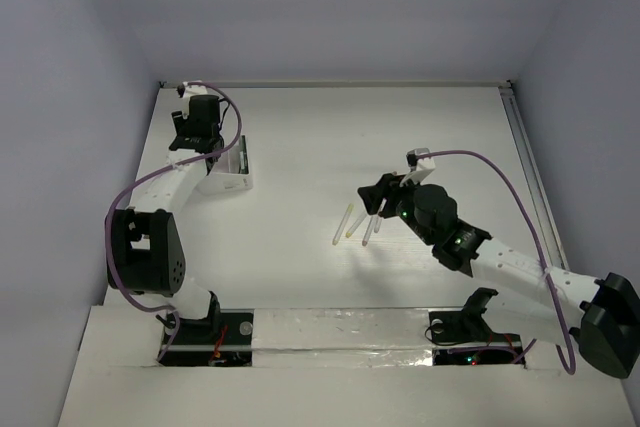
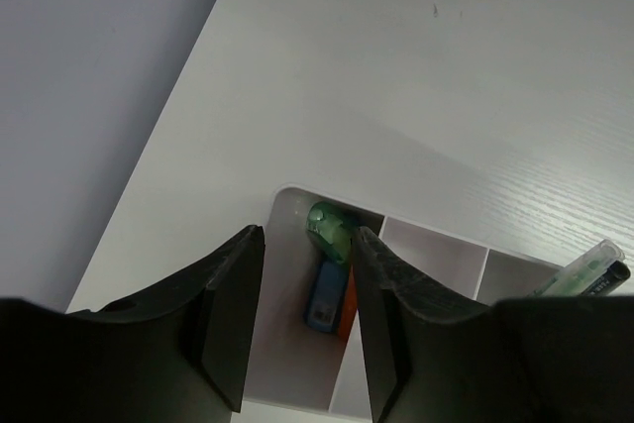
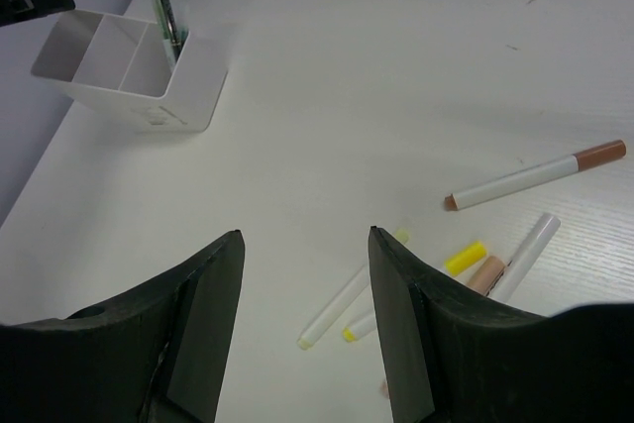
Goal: Sort the stationery into containers
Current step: Place the stationery in the storage box, then pick up the pen from the center of the board.
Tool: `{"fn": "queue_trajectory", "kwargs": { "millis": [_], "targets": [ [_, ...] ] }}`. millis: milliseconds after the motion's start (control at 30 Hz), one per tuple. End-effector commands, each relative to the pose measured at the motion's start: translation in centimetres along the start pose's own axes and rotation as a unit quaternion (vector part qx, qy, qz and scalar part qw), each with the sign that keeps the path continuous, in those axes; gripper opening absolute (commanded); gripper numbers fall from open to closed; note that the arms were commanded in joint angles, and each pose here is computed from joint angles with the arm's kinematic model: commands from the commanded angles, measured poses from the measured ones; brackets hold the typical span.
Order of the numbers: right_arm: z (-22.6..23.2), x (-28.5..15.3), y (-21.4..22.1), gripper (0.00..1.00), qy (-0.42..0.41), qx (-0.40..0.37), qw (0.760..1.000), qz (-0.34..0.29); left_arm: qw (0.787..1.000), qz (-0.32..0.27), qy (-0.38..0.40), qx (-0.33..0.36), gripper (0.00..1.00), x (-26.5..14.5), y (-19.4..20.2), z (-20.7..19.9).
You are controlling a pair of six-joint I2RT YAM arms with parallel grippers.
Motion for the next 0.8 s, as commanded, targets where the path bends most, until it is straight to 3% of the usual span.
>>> {"fn": "queue_trajectory", "kwargs": {
  "millis": [0, 167, 233, 267, 300, 333, 367, 533, 700, 767],
  "targets": [
    [1.4, 0.1, -1.3, 0.59, -0.023, 0.002, 0.999, -0.026, 1.000, -0.013, -0.011, -0.017, 0.38, -0.5, -0.5, 0.8],
    [1.0, -0.1, -1.7, 0.57, -0.009, 0.005, 0.999, -0.040, 0.997, -0.063, 0.037, -0.038, 0.35, -3.5, -2.6, -0.2],
    [0.6, -0.4, -2.1, 0.41, 0.000, 0.012, 0.998, -0.056, 0.986, -0.116, 0.113, -0.032, 0.25, -7.0, -4.3, -3.6],
    [0.8, -0.8, -2.7, 0.15, -0.004, 0.021, 0.997, -0.070, 0.981, -0.130, 0.140, -0.028, 0.20, -8.3, -4.8, -5.0],
    [0.6, -1.1, -2.8, 0.03, -0.003, 0.024, 0.997, -0.079, 0.976, -0.139, 0.164, -0.026, 0.07, -9.6, -5.1, -6.6],
    [0.2, -1.3, -3.0, 0.00, 0.006, 0.025, 0.996, -0.091, 0.970, -0.147, 0.190, -0.025, 0.01, -10.7, -5.4, -8.2],
    [0.1, -1.6, -3.3, 0.00, 0.006, 0.027, 0.995, -0.100, 0.956, -0.154, 0.250, -0.017, 0.00, -12.9, -5.4, -11.3],
    [-0.7, -3.9, -5.5, 0.00, 0.014, 0.054, 0.984, -0.171, 0.900, -0.167, 0.403, 0.021, 0.00, -18.0, -4.5, -21.6],
    [-2.0, -6.9, -7.6, 0.06, 0.024, 0.088, 0.965, -0.247, 0.858, -0.174, 0.477, 0.081, 0.00, -20.4, -3.0, -29.8],
    [-1.8, -8.4, -8.7, 0.13, 0.002, 0.105, 0.955, -0.278, 0.833, -0.184, 0.512, 0.095, 0.08, -21.7, -3.8, -31.9]
  ]
}}
Point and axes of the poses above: each gripper's point midway between its finger pads, its own x axis out along the fingers, its own z axis along the line the jaws close on, y = z × x, the point moved 5 cm from there along -x, back along the fingers, and after that the axes turned 15 degrees about x, right-handed, at the moved point
